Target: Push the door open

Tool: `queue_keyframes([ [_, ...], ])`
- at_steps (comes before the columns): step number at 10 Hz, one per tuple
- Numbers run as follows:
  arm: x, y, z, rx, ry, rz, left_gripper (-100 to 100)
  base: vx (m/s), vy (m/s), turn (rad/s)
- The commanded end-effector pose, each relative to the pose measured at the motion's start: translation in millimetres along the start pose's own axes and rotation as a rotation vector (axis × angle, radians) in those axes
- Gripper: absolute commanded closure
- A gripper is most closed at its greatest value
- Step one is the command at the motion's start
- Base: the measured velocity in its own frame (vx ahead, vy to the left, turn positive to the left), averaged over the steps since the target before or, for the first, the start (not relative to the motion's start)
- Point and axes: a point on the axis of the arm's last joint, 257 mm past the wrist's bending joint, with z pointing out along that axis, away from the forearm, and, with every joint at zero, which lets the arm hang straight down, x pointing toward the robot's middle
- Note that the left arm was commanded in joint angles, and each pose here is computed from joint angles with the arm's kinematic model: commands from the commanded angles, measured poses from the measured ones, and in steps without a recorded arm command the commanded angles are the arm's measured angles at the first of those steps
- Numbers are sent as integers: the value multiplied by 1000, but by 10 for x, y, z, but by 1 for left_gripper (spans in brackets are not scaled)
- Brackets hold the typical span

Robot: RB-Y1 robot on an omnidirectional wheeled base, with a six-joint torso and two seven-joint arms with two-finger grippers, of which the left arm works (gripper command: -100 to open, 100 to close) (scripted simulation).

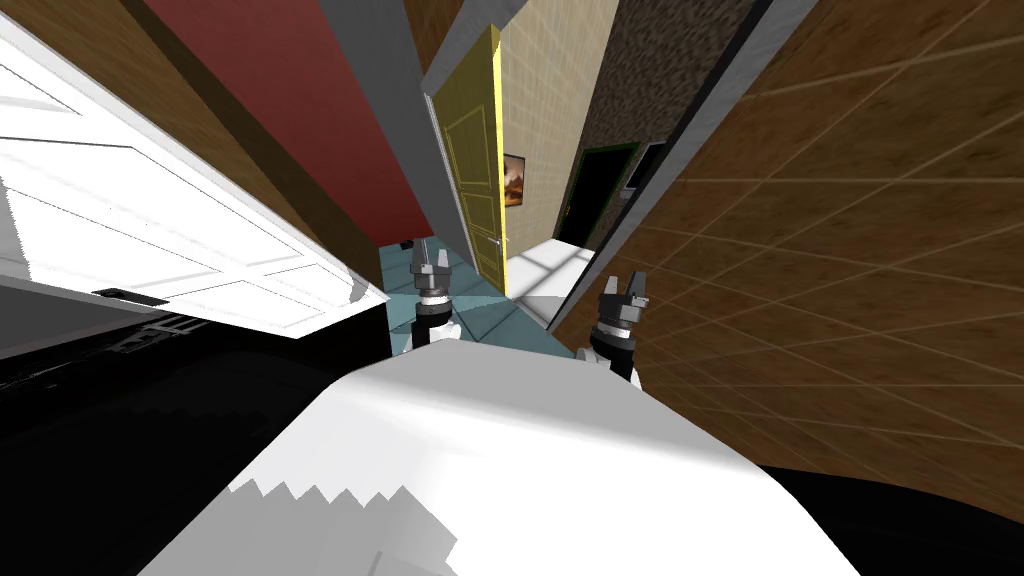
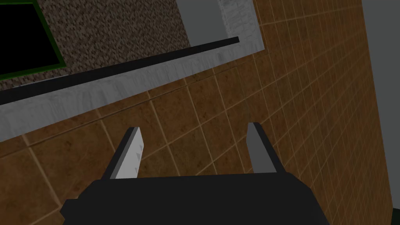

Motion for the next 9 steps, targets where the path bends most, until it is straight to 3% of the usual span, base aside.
queue_keyframes([
  [1,56,110,-5,-15,12,-16,-100,-51,35,-12],
  [9,371,672,-46,-98,72,-98,-100,105,83,-24],
])
